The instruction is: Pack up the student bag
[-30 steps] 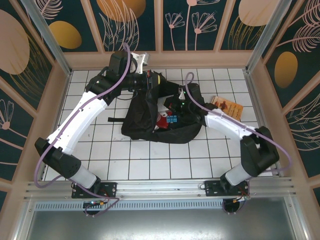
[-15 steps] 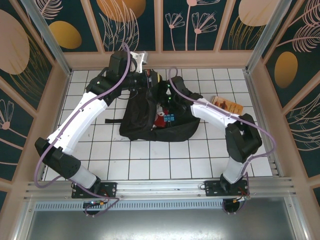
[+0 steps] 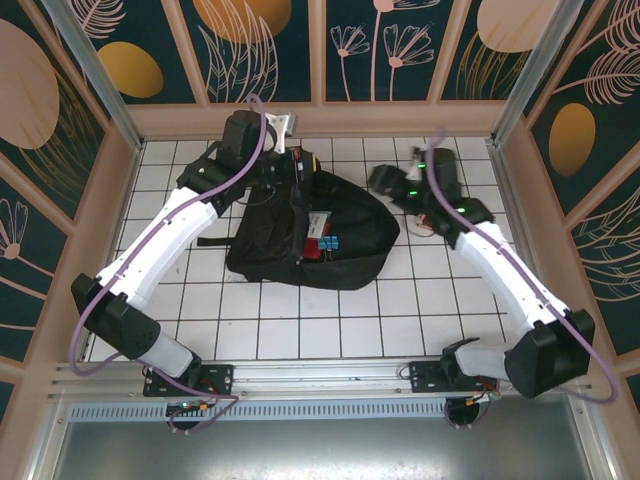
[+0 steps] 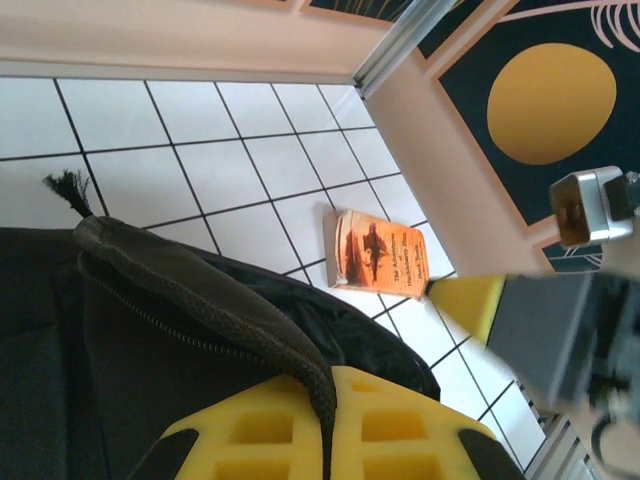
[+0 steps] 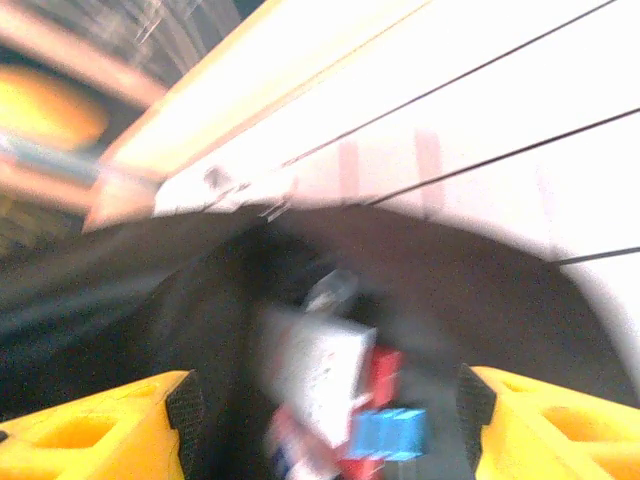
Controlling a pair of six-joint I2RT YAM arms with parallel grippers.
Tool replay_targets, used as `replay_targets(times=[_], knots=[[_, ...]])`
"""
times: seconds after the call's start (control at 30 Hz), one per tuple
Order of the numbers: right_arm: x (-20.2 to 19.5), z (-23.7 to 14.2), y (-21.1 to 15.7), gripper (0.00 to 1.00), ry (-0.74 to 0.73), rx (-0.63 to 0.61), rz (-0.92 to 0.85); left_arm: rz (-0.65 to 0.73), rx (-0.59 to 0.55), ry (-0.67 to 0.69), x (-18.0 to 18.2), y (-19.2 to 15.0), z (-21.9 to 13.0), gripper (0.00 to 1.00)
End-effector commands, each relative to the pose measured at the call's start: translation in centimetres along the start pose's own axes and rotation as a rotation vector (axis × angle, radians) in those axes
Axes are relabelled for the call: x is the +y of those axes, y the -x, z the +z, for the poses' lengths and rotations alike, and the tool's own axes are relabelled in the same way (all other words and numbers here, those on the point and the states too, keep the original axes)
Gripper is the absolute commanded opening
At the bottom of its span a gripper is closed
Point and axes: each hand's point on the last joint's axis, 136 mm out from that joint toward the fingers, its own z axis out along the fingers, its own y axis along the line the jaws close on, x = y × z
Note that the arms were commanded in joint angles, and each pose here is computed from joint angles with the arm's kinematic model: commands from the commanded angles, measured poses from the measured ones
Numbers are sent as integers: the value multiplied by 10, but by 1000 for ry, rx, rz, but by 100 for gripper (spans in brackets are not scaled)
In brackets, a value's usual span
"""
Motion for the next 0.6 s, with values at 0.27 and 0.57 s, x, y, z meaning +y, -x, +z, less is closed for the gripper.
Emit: replay_targets(times=[0.27, 0.57], knots=[[-241, -3, 60, 76, -677, -141, 207, 15, -232, 32, 15, 49, 20, 0], [-339, 14, 92, 82, -864, 24, 204, -13, -253, 31, 32, 45, 13, 0]])
